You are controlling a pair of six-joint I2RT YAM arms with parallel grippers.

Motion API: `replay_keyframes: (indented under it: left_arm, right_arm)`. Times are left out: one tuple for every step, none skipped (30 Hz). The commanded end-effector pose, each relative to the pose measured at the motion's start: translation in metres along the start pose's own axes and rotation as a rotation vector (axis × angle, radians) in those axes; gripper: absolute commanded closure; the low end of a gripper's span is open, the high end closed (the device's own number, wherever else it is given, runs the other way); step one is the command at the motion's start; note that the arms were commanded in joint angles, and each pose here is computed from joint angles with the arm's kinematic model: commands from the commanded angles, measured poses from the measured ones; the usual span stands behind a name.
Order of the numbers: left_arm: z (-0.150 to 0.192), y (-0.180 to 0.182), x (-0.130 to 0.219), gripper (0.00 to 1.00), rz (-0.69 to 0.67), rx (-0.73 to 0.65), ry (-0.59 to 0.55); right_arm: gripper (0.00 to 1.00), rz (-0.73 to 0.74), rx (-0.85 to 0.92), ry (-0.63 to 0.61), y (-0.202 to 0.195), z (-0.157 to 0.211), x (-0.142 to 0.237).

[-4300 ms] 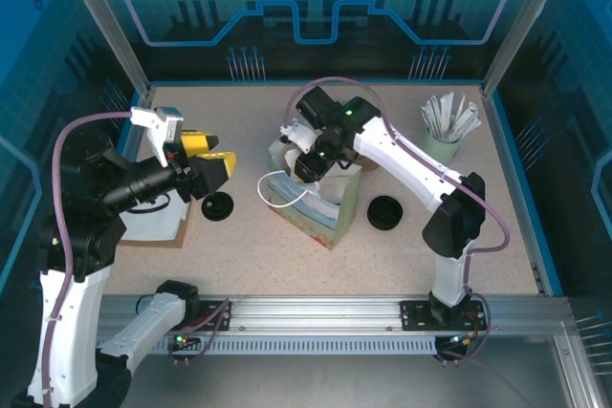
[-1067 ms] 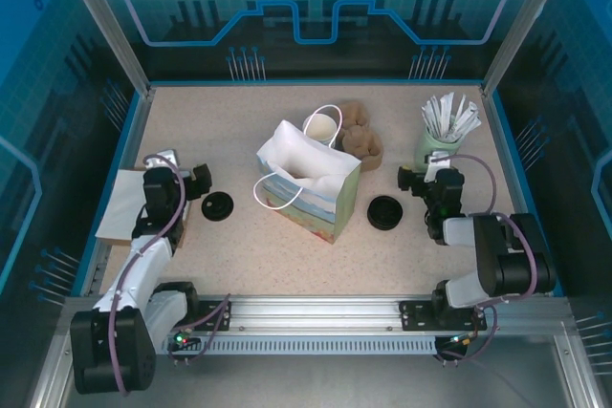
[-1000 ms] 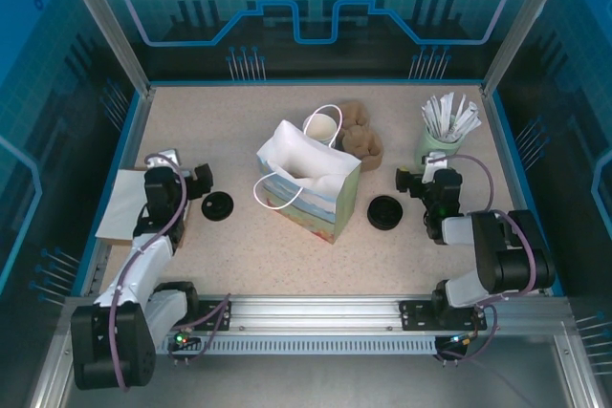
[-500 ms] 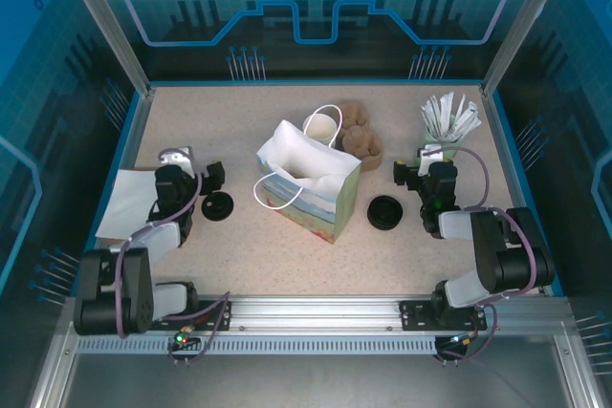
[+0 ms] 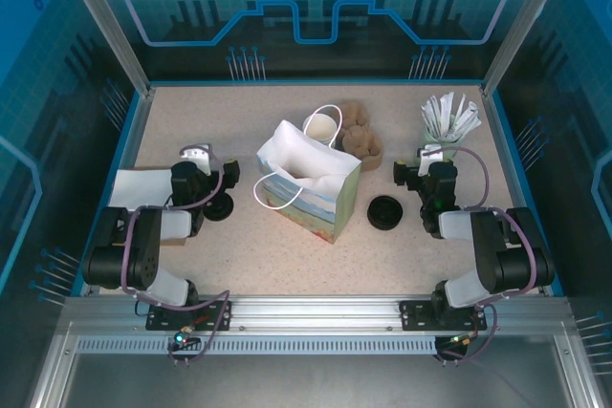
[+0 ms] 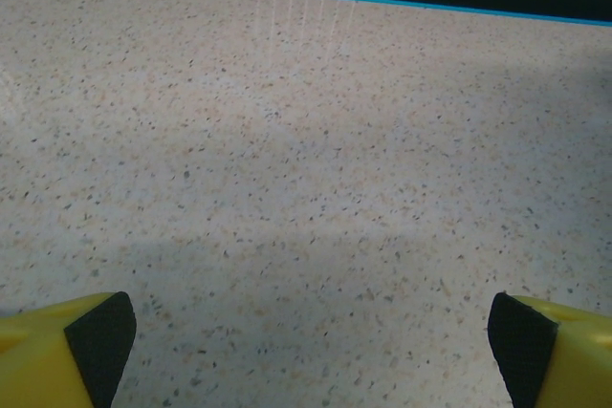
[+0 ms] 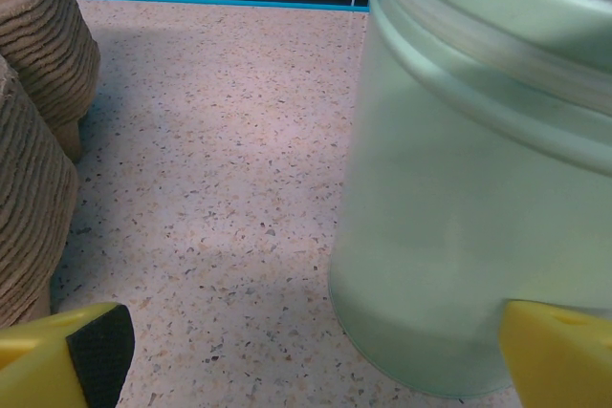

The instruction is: Pack the takeout coffee

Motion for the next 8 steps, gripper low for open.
replay_keyframes:
  left_arm:
    - [0.0008,-0.0023,-0.0025,0.01,0.004,-0.016,0.015]
    - [0.0004,-0.0025,-0.0025,0.01,0.005,-0.016,0.016]
    - [0.0004,-0.0025,-0.0024,0.01,0.005,-0.016,0.014]
    - [0.0008,-0.0021,-0.0024,0.01,0.003,-0.017,0.016]
    - [0.0002,-0.0021,-0.0024,0.01,0.002,-0.018,0.013]
    - [0.0006,-0.002,-0.0026,0.01,0.002,-0.017,0.016]
    - [0.0013,-0.002,-0.0025,0.01,0.002,-0.017,0.018]
    - [0.0004,-0.0021,-0.0026,0.01,0.003,-0.017,0.015]
  right_arm:
    - [0.0,0.013,0.015,-0.009,0.0011,-0.0047,-0.0023]
    - [0.0,0.012,0.014,-0.008,0.0012,-0.0047,-0.0023]
    - [0.0,0.013,0.014,-0.007,0.001,-0.0047,-0.0025]
    - [0.0,0.012,0.015,-0.007,0.001,-0.0048,-0.0027]
    - [0.0,0.013,0.014,-0.008,0.001,-0.0052,-0.0027]
    - [0.0,0.011,0.014,-0.009,0.0013,-0.0055,-0.0026]
    - [0.0,0.013,0.015,-0.008,0.0011,-0.0048,-0.0025]
    - [0.0,0.012,0.015,-0.008,0.0013,-0.0048,-0.0025]
Point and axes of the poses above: each hand's point on the last joint's axis, 136 mm out from that joint toward the fingers, its own x axis back along the fingers, its own y axis along the line the jaws close on, z = x × y, the point moved 4 cm from there along x, back along the fingers, and after that the axes turned 9 degrees about x, right-handed, at the moved point
